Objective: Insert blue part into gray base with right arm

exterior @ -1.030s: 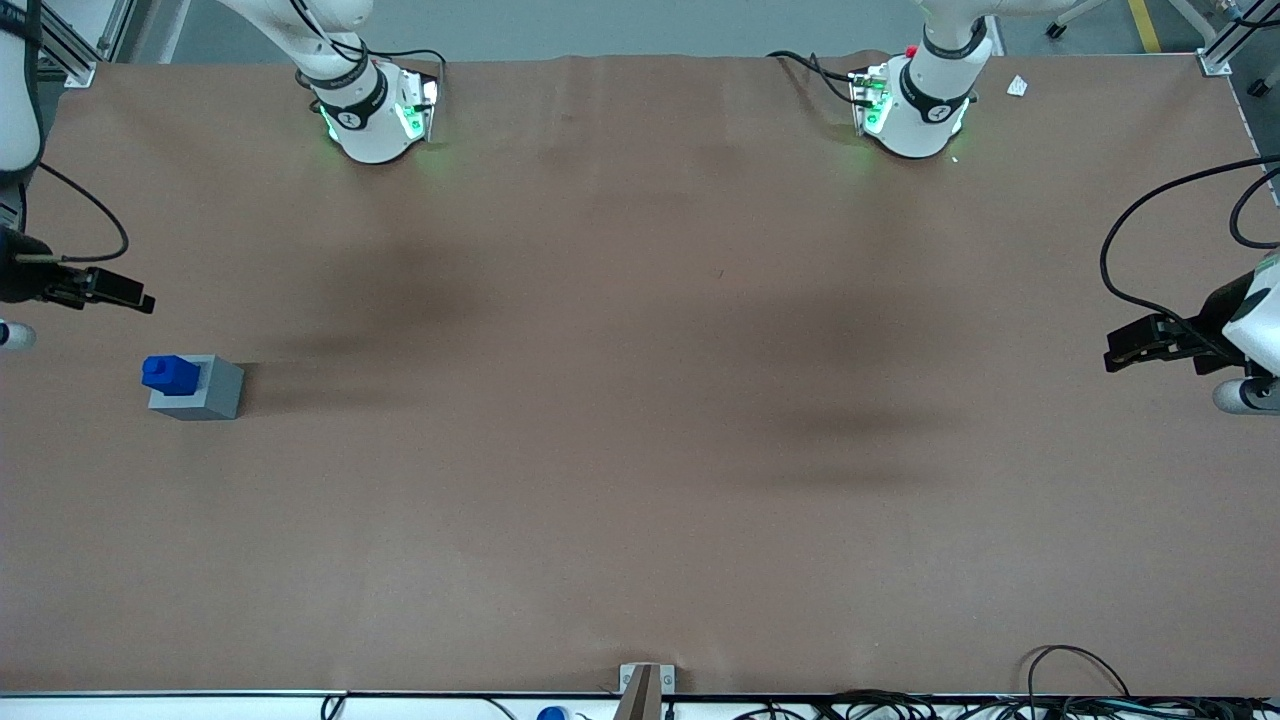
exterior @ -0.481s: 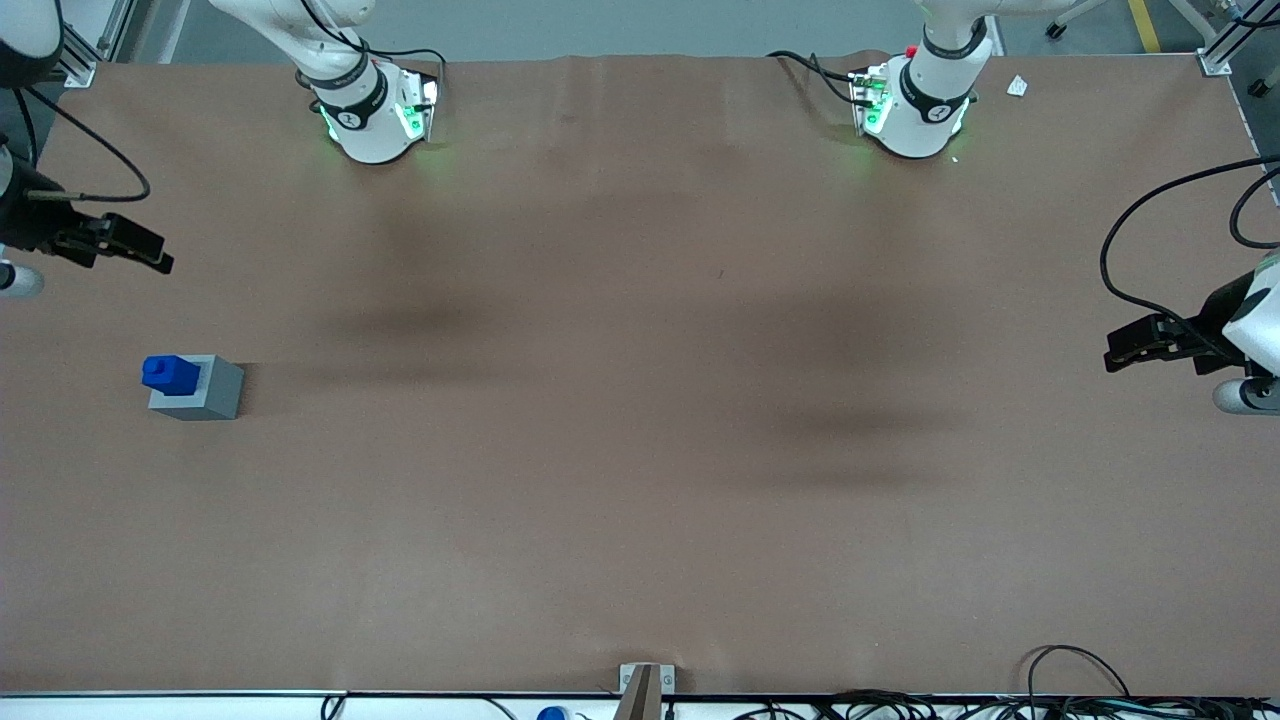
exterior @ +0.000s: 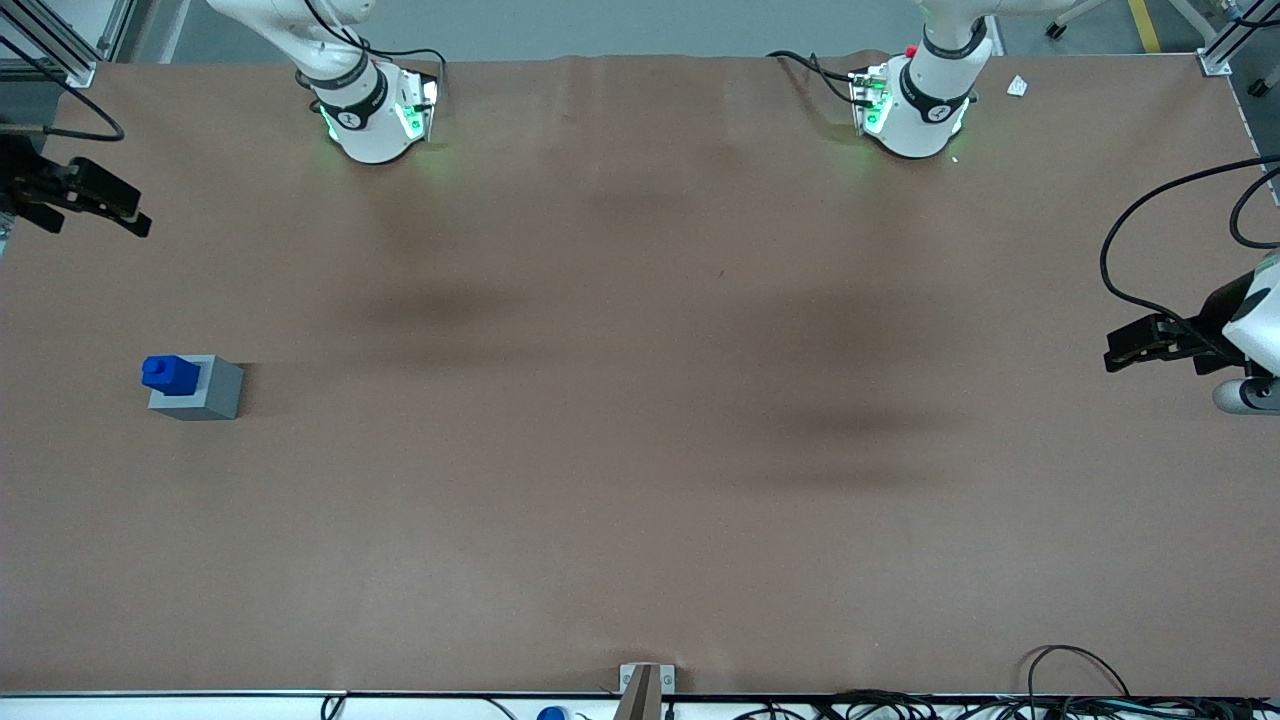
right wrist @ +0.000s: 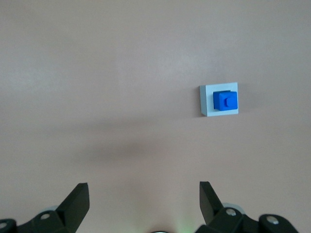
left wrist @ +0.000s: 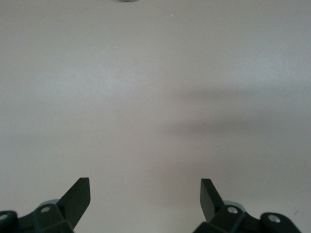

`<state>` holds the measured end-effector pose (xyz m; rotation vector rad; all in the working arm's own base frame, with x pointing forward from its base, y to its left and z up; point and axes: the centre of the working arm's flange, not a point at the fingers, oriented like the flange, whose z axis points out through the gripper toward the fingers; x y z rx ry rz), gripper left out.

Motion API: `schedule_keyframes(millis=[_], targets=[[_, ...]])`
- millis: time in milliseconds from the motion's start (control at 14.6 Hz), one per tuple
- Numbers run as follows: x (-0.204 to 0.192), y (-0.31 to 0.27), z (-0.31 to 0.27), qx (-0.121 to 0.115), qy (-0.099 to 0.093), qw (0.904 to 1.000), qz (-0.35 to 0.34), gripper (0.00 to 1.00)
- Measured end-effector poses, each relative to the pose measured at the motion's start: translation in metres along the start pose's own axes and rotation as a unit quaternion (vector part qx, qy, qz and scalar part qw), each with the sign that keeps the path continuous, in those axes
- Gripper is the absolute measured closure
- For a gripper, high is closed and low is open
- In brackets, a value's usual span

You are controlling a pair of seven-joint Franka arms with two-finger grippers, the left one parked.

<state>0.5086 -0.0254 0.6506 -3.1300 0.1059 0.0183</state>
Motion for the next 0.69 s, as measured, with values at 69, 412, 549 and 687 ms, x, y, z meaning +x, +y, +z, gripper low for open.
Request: schedule_keyframes(millis=[69,412,549,687], targets=[[0.001,0.000,-0.004,0.000,0.004,1.0000,0.000,0.00],[0.016,0.001,-0.006,-0.005,0.005,1.0000,0.000,0.00],[0.019,0.001,-0.006,-0.008,0.003,1.0000,0.000,0.00],[0.020,0.002,-0.006,-0.017,0.003,0.9999,-0.001,0.00]])
